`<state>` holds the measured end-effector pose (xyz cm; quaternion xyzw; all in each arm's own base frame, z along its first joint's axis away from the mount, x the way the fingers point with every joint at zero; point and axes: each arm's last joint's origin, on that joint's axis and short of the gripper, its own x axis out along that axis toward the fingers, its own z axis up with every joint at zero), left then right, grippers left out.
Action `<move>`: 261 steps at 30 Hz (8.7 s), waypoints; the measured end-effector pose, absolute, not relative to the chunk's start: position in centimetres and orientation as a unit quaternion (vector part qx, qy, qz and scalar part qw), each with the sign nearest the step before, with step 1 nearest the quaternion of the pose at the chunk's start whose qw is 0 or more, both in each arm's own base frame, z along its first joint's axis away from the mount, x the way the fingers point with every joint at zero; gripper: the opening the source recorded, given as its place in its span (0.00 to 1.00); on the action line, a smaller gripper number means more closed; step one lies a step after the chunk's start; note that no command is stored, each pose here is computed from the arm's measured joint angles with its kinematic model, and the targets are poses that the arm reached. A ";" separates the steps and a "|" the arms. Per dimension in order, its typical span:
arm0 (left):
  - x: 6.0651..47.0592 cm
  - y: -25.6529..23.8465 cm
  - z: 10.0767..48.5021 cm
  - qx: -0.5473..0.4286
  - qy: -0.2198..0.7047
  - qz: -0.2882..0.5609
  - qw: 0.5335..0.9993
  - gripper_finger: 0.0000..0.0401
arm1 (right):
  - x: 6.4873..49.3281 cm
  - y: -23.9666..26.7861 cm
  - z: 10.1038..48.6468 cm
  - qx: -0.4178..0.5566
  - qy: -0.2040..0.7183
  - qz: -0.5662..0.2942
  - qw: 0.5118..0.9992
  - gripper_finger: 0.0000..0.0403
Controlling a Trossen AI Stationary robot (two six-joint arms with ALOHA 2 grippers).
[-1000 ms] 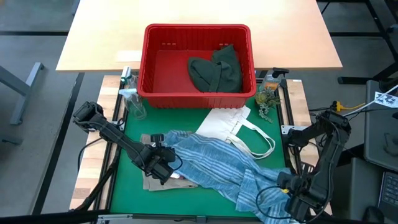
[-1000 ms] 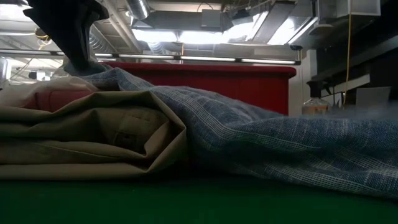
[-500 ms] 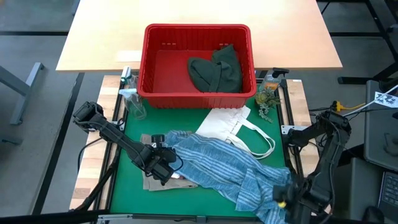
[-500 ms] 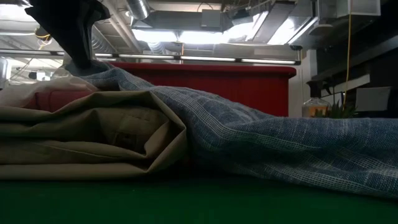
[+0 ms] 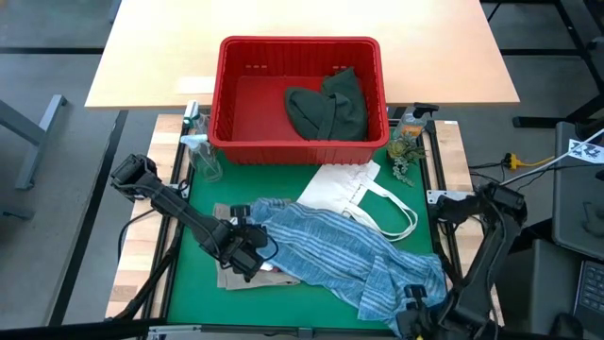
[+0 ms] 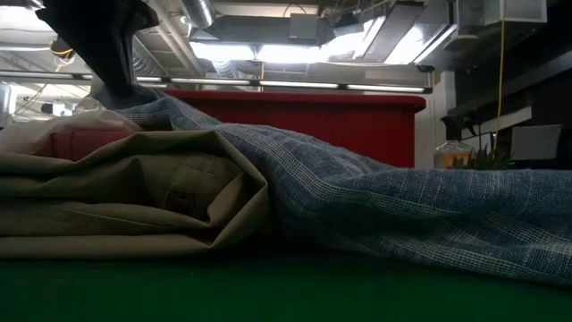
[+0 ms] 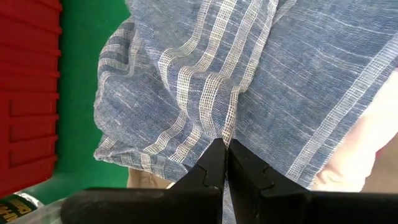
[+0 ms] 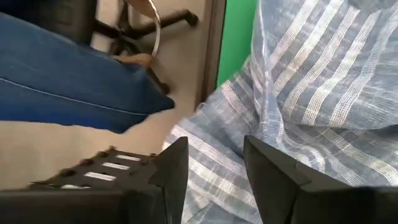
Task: Fold Laundry from Bin
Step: Fold the blue polo shirt
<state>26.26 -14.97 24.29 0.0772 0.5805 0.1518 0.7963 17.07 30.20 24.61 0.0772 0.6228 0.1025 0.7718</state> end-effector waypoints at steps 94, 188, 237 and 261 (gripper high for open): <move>25.5 -16.1 30.6 0.090 0.567 0.151 0.804 0.00 | 21.1 33.4 24.4 -0.039 0.634 -0.014 0.772 0.43; 20.9 -20.8 21.9 0.025 0.600 0.113 0.791 0.17 | 15.8 38.9 29.2 0.179 0.707 -0.012 0.684 0.00; 30.6 -8.6 23.4 0.021 0.583 0.101 0.806 0.01 | 20.6 31.0 21.6 -0.160 0.744 -0.062 0.646 0.25; 25.9 -3.1 16.7 0.032 0.690 0.247 0.680 0.00 | 23.8 20.4 13.0 -0.196 0.828 -0.052 0.523 0.25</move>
